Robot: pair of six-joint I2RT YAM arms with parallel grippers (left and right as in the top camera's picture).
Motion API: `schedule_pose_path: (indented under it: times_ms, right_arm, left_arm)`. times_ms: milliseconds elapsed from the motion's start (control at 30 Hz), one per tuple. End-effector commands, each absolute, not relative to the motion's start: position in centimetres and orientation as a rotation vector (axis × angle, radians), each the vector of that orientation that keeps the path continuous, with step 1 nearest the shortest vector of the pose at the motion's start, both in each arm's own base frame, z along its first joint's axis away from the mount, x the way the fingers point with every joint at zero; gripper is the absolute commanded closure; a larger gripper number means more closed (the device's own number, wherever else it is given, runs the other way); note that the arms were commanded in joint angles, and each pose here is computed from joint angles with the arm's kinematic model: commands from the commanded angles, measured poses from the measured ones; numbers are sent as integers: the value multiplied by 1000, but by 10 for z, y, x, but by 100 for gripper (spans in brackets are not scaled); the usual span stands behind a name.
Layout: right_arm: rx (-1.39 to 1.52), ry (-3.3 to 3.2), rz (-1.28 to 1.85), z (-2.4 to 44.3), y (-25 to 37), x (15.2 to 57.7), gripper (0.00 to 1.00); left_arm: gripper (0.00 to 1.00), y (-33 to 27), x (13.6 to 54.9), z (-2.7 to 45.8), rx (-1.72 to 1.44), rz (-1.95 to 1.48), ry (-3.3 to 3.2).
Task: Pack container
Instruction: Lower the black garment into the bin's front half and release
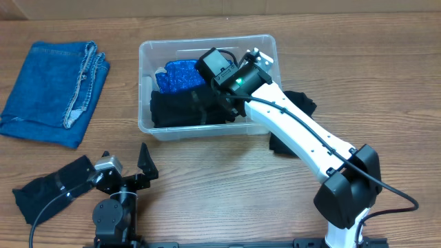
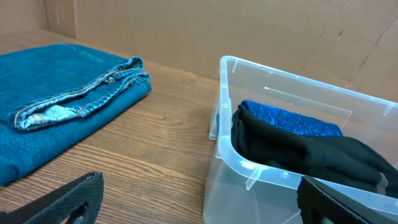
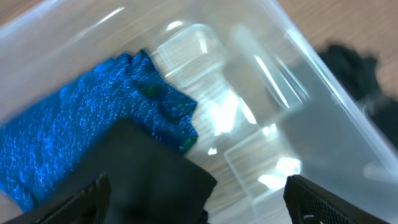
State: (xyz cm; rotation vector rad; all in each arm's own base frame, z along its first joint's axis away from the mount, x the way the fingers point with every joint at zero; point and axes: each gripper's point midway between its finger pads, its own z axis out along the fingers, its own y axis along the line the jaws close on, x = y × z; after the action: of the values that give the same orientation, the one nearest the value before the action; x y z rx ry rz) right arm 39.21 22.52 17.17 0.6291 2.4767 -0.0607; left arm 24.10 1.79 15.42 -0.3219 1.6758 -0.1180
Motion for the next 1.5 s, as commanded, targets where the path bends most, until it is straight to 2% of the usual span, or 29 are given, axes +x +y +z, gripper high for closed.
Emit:
schedule_pose_path:
  times_ms: [0, 67, 100, 167, 233, 500, 667, 867, 1467]
  right_arm:
    - [-100, 2575, 117, 201, 273, 387, 10]
    - [-311, 2599, 264, 200, 298, 377, 20]
    - [-396, 2607, 346, 201, 310, 370, 31]
    - [-518, 2619, 468, 201, 325, 357, 68]
    - [-648, 2624, 629, 204, 342, 338, 96]
    - [-829, 2587, 769, 195, 379, 316, 96]
    - [-903, 2592, 780, 163, 410, 308, 96]
    - [-915, 2597, 778, 128, 427, 318, 96]
    - [-872, 2571, 667, 75, 438, 351, 96]
  left_arm:
    - [0, 22, 240, 156, -327, -93, 1664]
    - [0, 22, 240, 156, -327, -93, 1664]
    - [0, 22, 240, 156, -327, -93, 1664]
    - [0, 22, 240, 156, -327, -93, 1664]
    - [0, 22, 240, 156, -327, -93, 1664]
    - [0, 22, 240, 156, -327, -93, 1664]
    - [0, 22, 240, 156, -327, -93, 1664]
    - [0, 22, 240, 156, -327, -93, 1664]
    - [0, 22, 240, 156, -327, -93, 1664]
